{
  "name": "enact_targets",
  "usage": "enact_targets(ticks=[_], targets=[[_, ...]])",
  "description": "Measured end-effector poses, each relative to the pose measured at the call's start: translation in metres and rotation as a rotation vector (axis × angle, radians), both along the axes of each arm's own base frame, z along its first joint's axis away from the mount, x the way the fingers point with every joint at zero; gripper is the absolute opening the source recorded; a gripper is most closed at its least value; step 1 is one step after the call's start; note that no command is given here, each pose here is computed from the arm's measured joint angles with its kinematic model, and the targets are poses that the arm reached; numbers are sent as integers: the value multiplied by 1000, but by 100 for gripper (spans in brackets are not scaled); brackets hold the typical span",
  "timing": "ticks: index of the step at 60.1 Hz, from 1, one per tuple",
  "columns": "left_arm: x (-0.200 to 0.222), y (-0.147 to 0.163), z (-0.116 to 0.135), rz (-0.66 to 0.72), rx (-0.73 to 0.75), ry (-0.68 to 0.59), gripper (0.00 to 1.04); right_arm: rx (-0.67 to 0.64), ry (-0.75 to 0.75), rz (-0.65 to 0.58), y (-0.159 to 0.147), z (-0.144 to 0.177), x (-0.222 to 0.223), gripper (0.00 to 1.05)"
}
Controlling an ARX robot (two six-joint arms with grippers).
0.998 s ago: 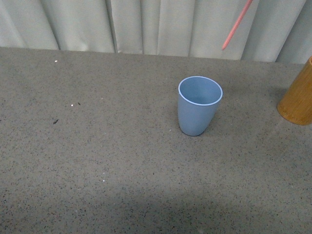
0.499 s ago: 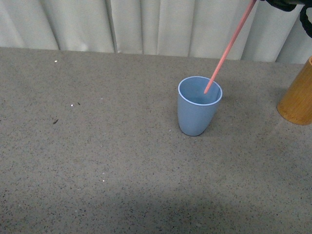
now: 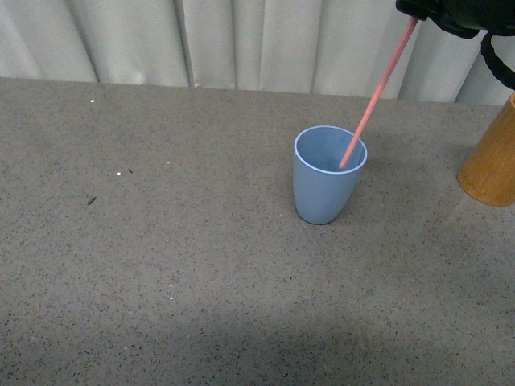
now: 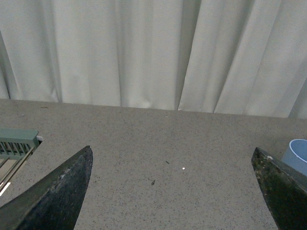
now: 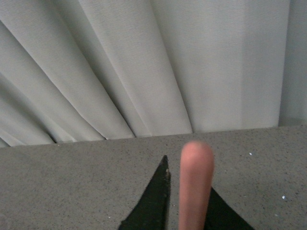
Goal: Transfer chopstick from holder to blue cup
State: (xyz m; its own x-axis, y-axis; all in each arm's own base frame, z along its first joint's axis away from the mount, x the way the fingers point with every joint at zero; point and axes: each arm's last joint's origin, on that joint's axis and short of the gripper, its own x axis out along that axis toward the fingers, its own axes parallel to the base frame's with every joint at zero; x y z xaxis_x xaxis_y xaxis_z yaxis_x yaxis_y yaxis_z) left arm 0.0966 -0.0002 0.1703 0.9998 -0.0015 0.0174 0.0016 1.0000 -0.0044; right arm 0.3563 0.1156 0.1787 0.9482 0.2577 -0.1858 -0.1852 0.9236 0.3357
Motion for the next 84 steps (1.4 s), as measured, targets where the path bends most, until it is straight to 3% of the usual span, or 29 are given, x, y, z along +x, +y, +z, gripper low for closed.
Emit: enact_targets(ticks=[14, 24, 31, 37, 43, 55, 75, 84], targets=[[0, 0, 0, 0, 0, 0, 98, -27, 11, -66, -5, 1, -14, 58], [0, 0, 0, 0, 0, 0, 98, -28, -66, -187, -41, 19, -53, 85], [0, 0, 0, 0, 0, 0, 98, -159, -188, -213, -80, 25, -102, 69], [0, 0, 0, 0, 0, 0, 98, -266, -116, -222, -112, 1, -173, 51], [0, 0, 0, -1, 0, 0, 98, -313, -16, -204, -115, -30, -228, 35], [0, 0, 0, 2, 0, 0, 98, -313, -228, -225, -115, -13, -258, 1], [0, 0, 0, 2, 0, 0, 98, -316, -233, -227, -115, -13, -259, 1], [0, 0, 0, 2, 0, 0, 98, -318, -233, -227, -115, -13, -259, 24]])
